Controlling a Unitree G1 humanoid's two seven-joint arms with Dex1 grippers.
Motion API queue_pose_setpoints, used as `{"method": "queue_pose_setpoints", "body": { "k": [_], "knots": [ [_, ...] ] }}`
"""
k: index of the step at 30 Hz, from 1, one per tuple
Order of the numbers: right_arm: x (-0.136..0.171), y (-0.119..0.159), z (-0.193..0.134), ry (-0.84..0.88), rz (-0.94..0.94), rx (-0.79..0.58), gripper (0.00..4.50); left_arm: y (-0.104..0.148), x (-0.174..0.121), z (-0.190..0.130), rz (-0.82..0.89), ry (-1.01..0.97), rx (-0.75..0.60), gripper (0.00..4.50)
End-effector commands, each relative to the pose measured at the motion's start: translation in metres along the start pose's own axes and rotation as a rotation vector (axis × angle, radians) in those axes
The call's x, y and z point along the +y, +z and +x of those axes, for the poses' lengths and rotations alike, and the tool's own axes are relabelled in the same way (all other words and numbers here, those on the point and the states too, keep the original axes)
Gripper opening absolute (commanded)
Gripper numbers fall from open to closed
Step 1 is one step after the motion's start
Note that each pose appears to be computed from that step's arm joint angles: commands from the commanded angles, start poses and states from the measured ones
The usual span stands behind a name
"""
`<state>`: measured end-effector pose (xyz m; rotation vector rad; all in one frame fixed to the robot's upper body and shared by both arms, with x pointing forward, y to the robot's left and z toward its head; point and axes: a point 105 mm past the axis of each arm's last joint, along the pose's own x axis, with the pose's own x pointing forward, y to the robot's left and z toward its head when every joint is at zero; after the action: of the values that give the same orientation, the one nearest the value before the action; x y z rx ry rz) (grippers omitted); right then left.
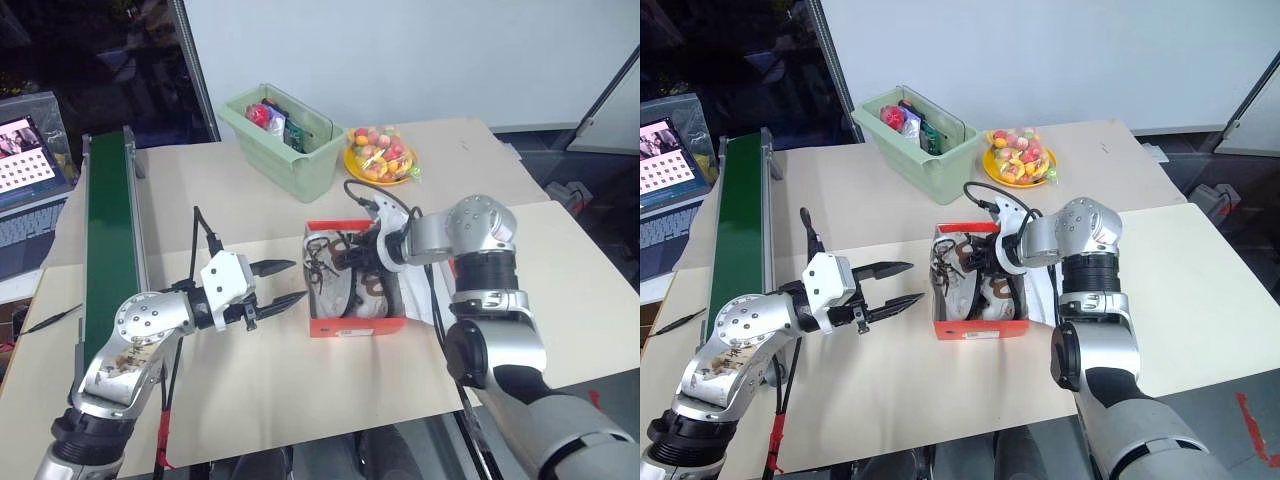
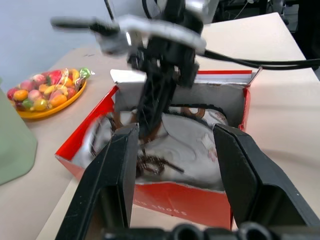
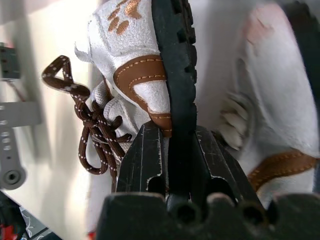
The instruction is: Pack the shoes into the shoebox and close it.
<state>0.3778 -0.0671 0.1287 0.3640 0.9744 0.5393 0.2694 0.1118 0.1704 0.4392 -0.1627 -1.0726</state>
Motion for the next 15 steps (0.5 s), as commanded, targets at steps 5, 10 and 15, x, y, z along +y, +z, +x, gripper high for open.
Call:
{"method": "queue_pose_setpoints", "body": {
  "k": [5,10,15],
  "knots": [
    [-0.013,-0.002,0.012,-0.061,0.024,-0.004,0.28,0.011,0.0,-0.001,0.053,-0.005,-0.022,2.5],
    [-0.018,0.003,0.013,-0.084,0.026,-0.027,1.25,0.01,0.0,-0.001,0.052,-0.012,-0.017,2.62],
    [-0.002,0.019,0.002,-0.042,-0.019,-0.092,2.83,0.009,0.0,-0.001,0.053,-0.018,-0.014,2.62]
  ]
}}
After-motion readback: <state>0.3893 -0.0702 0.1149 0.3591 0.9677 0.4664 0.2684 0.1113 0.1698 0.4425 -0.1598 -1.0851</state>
